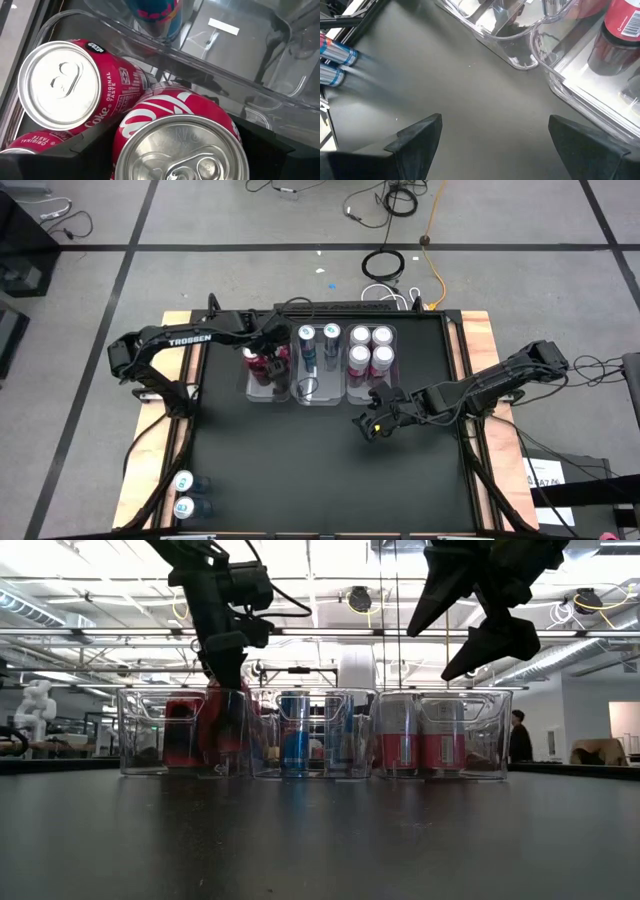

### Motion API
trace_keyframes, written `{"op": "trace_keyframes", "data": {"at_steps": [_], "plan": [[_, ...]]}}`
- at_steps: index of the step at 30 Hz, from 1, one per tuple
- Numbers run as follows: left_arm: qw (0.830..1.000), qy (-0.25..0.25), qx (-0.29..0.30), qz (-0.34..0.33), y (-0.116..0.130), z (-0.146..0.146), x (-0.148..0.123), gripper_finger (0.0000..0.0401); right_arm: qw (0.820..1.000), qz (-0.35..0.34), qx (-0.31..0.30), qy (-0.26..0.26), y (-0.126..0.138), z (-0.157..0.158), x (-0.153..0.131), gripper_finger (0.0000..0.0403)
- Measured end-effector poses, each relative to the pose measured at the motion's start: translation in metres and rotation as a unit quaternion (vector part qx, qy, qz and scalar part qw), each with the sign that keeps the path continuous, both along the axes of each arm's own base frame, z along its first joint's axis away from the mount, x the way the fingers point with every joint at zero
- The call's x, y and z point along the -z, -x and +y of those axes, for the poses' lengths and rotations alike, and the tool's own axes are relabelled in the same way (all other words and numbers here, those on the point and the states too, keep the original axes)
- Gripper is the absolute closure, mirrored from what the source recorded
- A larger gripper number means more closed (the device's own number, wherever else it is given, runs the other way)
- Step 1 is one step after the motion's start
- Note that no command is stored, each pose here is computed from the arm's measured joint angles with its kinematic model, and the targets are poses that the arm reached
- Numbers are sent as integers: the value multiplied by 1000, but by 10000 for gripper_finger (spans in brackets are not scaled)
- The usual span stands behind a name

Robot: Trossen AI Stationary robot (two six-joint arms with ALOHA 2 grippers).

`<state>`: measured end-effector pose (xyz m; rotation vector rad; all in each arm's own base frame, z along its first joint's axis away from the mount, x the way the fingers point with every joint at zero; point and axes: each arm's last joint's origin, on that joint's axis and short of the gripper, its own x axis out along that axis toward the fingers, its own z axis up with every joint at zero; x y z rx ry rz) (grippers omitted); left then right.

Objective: Sort soda cans
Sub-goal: Put the red soda can into the left transparent bin

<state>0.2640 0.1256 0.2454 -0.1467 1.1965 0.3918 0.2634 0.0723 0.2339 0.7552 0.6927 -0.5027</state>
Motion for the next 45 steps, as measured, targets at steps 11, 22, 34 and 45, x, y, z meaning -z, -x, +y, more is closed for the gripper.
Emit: {"op": "trace_keyframes", "data": {"at_steps": [11,22,34,45], "plan": [[1000,4,-22,-9,-2,-2,0,73,1000,-1,-1,-2,0,0,0,44],[1000,21,-15,0,-11,0,13,73,1000,-1,-4,-1,0,1,0,44],[1000,3,-24,16,-12,2,17,57,1000,0,-9,0,0,1,0,44],[998,16,-52,41,-10,2,-12,18,1000,2,-14,5,0,1,0,44]]}}
